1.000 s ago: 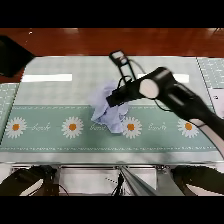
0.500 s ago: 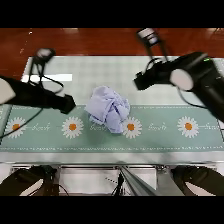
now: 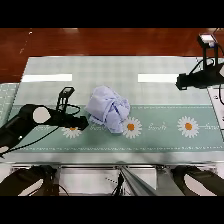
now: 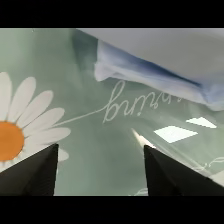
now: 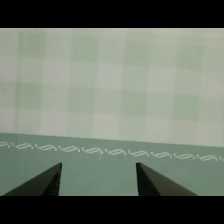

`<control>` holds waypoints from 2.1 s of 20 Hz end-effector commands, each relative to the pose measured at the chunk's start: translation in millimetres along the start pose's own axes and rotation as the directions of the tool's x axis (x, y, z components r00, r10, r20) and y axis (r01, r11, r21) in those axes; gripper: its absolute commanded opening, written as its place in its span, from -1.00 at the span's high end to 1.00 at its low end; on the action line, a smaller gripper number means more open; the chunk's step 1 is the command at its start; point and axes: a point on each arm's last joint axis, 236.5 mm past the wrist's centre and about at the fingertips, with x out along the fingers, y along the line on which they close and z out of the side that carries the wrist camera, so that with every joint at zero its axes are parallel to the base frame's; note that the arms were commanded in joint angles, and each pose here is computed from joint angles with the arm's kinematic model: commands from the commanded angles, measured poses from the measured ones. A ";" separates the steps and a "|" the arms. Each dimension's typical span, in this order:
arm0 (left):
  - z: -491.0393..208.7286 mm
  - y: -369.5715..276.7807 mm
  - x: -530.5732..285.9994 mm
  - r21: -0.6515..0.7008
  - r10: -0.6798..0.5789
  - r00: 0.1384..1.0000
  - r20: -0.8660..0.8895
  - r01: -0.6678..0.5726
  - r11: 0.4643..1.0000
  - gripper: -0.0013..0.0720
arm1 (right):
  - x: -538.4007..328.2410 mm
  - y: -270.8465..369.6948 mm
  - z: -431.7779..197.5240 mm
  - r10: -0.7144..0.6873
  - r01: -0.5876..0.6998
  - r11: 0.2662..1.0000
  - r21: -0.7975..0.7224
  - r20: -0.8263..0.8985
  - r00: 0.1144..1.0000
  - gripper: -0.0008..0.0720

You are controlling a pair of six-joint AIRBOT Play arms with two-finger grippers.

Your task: Fold the shirts.

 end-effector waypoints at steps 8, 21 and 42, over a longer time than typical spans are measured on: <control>41.8 9.3 34.6 -0.180 -0.290 0.952 0.102 0.304 0.935 -0.66 | 42.7 16.1 -70.3 0.133 -0.120 0.990 0.079 -0.177 0.975 -0.55; 22.5 -15.1 74.8 -0.246 -0.453 0.892 -0.002 0.438 0.865 0.91 | 40.6 47.5 -62.1 0.265 -0.242 0.956 0.168 -0.134 0.955 -0.50; 24.6 -10.7 37.5 -0.229 -0.580 0.814 0.001 0.565 0.793 0.91 | 132.5 276.6 -102.3 0.662 -0.514 0.615 0.597 -0.038 0.748 0.15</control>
